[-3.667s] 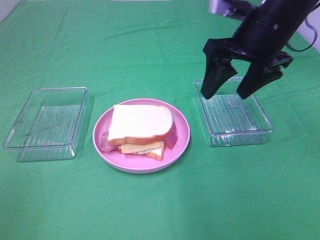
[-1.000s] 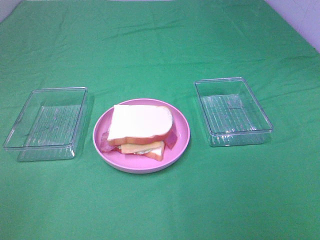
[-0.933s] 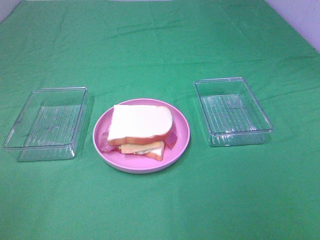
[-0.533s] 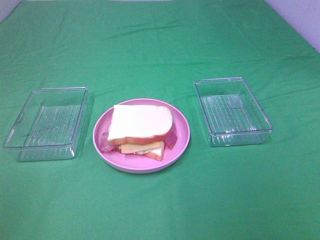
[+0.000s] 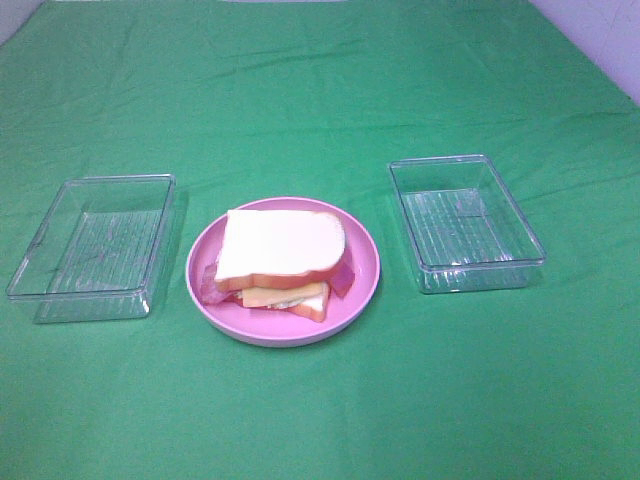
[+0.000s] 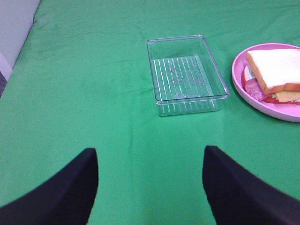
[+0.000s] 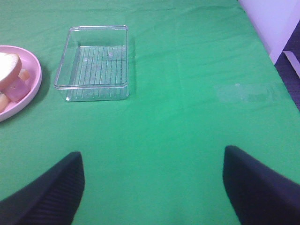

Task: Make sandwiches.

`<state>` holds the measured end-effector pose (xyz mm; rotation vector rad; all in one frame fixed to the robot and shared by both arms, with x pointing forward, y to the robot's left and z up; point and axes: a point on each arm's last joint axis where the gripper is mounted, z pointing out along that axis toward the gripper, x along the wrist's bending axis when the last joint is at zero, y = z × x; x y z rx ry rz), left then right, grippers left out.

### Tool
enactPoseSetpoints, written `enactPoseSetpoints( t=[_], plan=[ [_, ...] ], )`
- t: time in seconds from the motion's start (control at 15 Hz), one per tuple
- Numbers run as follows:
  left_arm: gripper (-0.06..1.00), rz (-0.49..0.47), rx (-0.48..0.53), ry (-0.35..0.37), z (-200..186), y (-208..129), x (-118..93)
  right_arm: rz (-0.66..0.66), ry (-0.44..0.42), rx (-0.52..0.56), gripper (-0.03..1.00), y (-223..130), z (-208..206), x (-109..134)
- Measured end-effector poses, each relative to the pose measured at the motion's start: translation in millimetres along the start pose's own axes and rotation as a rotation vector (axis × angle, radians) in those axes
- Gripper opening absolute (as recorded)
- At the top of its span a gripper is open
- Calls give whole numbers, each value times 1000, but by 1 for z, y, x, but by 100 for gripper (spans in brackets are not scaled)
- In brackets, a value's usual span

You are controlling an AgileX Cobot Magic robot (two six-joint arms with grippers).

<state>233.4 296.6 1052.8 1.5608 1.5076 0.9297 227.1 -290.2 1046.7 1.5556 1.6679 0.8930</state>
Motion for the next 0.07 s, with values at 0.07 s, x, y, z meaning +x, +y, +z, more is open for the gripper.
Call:
enactPoseSetpoints(
  t=[0.07],
  plan=[
    [62,0,0,0,0,0,0,0,0,0,77,0,0,0]
  ],
)
